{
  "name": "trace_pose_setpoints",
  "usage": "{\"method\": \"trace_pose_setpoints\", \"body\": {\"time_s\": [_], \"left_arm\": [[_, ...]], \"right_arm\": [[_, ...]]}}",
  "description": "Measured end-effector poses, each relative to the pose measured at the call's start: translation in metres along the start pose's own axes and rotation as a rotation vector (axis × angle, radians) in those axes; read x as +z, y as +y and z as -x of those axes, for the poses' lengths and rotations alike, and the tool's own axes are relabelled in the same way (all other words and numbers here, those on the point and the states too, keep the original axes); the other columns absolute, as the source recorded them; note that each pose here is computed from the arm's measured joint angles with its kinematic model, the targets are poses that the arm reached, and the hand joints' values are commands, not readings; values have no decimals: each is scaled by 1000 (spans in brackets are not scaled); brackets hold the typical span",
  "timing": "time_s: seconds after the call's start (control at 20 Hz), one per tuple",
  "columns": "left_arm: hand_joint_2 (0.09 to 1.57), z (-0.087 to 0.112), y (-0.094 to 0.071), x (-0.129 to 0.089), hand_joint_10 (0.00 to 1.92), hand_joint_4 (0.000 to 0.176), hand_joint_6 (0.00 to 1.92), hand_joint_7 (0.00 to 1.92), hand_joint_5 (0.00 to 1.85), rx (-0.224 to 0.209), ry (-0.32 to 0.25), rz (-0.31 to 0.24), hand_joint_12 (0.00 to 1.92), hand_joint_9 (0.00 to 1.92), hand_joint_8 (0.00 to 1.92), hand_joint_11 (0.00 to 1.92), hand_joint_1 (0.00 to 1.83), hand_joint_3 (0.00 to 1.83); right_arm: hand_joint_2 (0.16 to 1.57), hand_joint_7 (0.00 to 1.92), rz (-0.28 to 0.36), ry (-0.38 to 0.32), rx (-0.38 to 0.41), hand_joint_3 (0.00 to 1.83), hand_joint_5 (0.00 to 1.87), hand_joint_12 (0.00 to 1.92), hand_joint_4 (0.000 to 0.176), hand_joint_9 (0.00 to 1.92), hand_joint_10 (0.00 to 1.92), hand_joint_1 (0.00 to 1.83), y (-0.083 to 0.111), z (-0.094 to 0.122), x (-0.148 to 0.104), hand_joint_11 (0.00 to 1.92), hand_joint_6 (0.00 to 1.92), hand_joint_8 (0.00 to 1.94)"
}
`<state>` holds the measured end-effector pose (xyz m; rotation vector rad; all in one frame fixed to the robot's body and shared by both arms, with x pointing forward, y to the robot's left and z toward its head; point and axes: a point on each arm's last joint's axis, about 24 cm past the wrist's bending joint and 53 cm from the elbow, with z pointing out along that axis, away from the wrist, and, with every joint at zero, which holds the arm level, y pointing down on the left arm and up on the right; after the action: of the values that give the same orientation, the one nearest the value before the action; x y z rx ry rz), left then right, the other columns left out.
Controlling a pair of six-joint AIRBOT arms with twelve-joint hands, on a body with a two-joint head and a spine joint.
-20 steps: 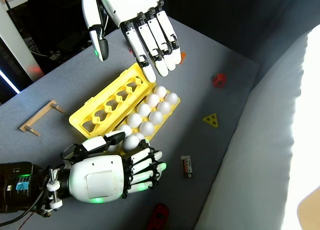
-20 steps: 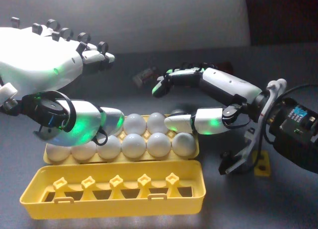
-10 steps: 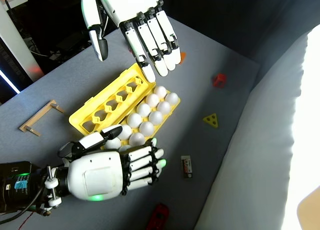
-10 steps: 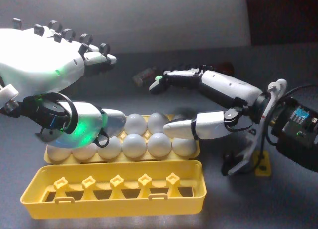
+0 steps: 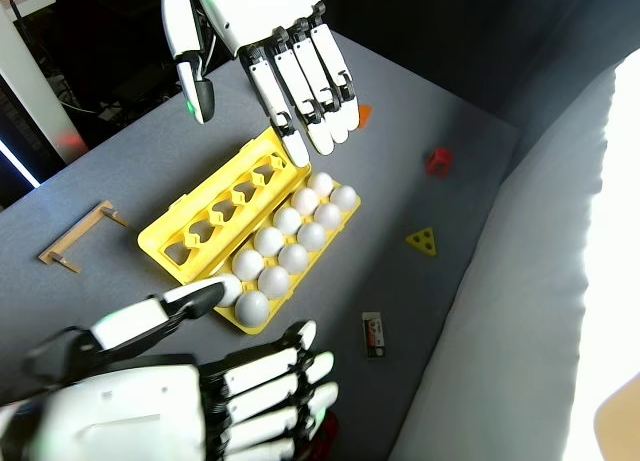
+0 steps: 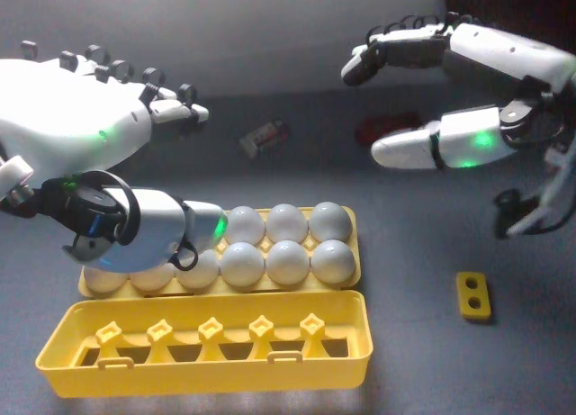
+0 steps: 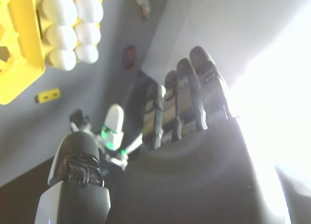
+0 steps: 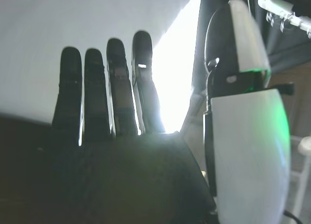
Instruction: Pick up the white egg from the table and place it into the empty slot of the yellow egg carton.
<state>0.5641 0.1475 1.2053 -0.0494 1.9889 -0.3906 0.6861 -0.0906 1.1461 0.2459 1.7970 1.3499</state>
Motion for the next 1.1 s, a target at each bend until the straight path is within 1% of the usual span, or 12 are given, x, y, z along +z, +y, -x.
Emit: {"method": "trace_pose_setpoints", "body": {"time_s": [0.05,0.2,0.3,0.35,0.45,0.5,0.55,0.6,0.65,0.7,0.75,1.1], "left_arm": [[1306,0,0,0,22,23,33,245,251,-2,1,1,744,219,22,0,27,1],[1320,0,-1,-1,86,1,60,581,496,-3,-2,0,1202,485,45,0,71,1],[1317,-1,0,-1,345,0,137,843,711,-6,3,6,1373,669,93,144,266,0],[1343,-1,0,-1,663,0,228,937,766,-5,2,9,1440,671,153,253,310,0],[1387,-3,-1,-3,1235,0,922,935,693,-2,5,8,1646,730,771,522,378,3],[1397,-4,-2,-3,1432,0,1057,922,715,-11,8,7,1759,753,1006,599,414,2],[1368,-4,-1,-3,1633,27,1504,901,610,-14,8,9,1889,791,1225,689,731,0],[1369,-3,-1,-3,1759,52,1619,896,579,-14,5,9,1915,861,1390,796,798,1],[1370,-3,-2,-3,1802,52,1650,933,574,-14,5,6,1920,935,1467,888,814,1],[1375,-3,-2,-3,1799,49,1672,984,568,-15,6,8,1921,1019,1541,981,814,3],[1439,-3,-2,-3,1807,0,1609,1090,837,-15,6,8,1921,1110,1600,1111,576,13],[1454,0,-6,-4,1882,0,1676,1111,869,-26,-4,2,1921,1120,1714,1140,704,1]], "right_arm": [[1000,508,-16,27,-57,0,475,1129,0,290,244,678,4,-2,-1,0,636,42],[1096,734,-107,76,-255,13,509,1654,0,289,1040,465,11,-3,-9,0,927,149],[1155,670,-161,108,-361,13,551,1878,0,405,1438,458,17,-7,-21,94,1194,1035],[1174,696,-182,127,-391,16,618,1912,0,468,1599,468,21,-12,-26,233,1280,1262],[1244,778,-260,177,-347,34,729,1921,0,570,1899,492,20,-28,-43,509,1467,1552],[1278,804,-299,206,-327,44,749,1921,0,650,1917,497,17,-38,-51,589,1518,1615],[1298,849,-333,233,-318,48,773,1921,0,784,1920,515,15,-46,-55,739,1596,1691],[1310,897,-357,249,-314,50,799,1921,0,898,1921,536,15,-49,-56,888,1660,1760],[1137,905,-370,254,-314,433,666,1921,29,929,1921,777,17,-48,-55,947,1685,1821],[1013,956,-378,249,-318,692,670,1921,12,984,1921,864,22,-45,-51,1013,1723,1835],[898,1033,-410,228,-327,983,694,1921,0,1051,1921,951,26,-43,-48,1087,1836,1838],[850,1091,-372,46,-436,1097,718,1921,0,1110,1921,963,78,-45,-46,1143,1879,1804]]}}
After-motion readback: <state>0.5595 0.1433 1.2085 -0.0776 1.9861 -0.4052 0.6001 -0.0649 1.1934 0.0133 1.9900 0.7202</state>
